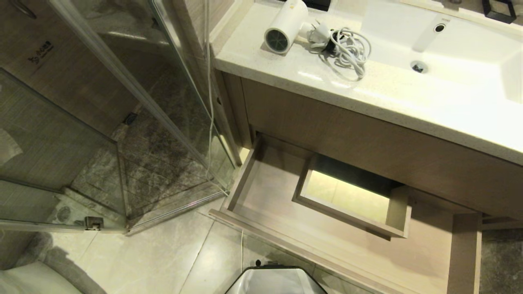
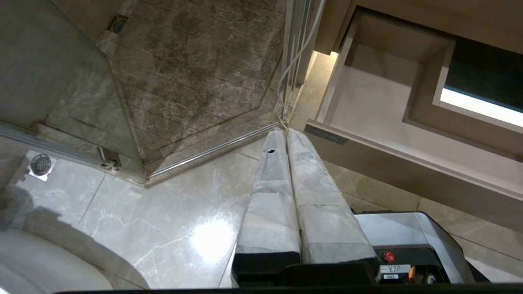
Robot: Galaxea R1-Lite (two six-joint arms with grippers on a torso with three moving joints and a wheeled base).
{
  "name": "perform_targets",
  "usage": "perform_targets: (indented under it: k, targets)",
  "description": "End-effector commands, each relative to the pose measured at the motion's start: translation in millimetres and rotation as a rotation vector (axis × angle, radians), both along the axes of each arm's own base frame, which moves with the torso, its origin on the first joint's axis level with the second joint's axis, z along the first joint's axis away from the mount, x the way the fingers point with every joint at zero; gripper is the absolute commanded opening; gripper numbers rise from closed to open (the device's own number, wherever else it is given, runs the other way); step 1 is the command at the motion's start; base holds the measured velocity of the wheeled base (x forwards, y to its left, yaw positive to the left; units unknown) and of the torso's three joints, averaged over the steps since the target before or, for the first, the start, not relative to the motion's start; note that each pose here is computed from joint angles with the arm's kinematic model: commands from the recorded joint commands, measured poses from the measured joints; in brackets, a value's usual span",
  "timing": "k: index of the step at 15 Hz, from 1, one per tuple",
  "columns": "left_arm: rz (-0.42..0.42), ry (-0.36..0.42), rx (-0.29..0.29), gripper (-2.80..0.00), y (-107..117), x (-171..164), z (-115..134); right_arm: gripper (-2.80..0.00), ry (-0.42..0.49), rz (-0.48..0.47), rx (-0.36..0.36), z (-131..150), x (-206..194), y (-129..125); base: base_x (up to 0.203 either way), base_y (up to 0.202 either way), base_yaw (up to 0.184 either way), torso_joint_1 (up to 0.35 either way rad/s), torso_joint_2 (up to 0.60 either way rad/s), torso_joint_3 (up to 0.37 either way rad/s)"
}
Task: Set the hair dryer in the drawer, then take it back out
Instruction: Pick up the hairdryer
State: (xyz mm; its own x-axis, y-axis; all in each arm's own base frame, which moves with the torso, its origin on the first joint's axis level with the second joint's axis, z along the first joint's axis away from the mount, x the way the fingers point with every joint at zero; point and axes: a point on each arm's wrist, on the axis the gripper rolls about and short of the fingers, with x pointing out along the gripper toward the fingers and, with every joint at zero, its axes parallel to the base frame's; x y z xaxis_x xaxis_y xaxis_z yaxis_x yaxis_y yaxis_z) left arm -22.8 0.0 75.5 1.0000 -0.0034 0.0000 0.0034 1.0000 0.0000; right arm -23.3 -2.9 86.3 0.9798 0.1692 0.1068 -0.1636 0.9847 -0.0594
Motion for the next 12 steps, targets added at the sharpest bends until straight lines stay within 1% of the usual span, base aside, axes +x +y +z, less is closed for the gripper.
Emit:
perform_targets:
  k: [1,3,5,7,9,10,11,12]
  targets:
    - [0.000,0.002,0.000,-2.80,0.0,0.1,-0.4,-2.80,-0.003,0.001,-0.011,-11.7,0.3,0.1,0.000,0.000,0.000,0.163,-0.31,-0.150]
    - [0.000,0.000,0.000,-2.80,0.0,0.0,-0.1,-2.80,-0.011,-0.003,-0.046,-11.5,0.3,0.1,0.000,0.000,0.000,0.116,-0.21,-0.100]
    - [0.000,0.002,0.000,-2.80,0.0,0.1,-0.4,-2.80,-0.011,-0.003,-0.046,-11.5,0.3,0.1,0.000,0.000,0.000,0.000,0.00,0.000]
    - [0.000,0.002,0.000,-2.80,0.0,0.1,-0.4,-2.80,-0.016,-0.004,-0.053,-11.2,0.3,0.1,0.000,0.000,0.000,0.102,0.00,0.106]
    - [0.000,0.002,0.000,-2.80,0.0,0.1,-0.4,-2.80,-0.014,-0.003,-0.052,-11.3,0.3,0.1,0.000,0.000,0.000,0.219,0.00,0.202]
    - [0.000,0.002,0.000,-2.80,0.0,0.1,-0.4,-2.80,-0.058,-0.005,-0.045,-6.9,-0.3,0.0,0.000,0.000,0.000,0.263,-0.02,0.223]
    - [0.000,0.002,0.000,-2.80,0.0,0.1,-0.4,-2.80,-0.182,-0.008,-0.026,5.7,-3.1,-0.4,0.000,0.000,0.000,0.263,-0.03,0.228]
    - [0.000,0.002,0.000,-2.80,0.0,0.1,-0.4,-2.80,-0.388,-0.013,0.005,25.5,-11.0,-1.6,0.000,0.000,0.000,0.276,-0.04,0.228]
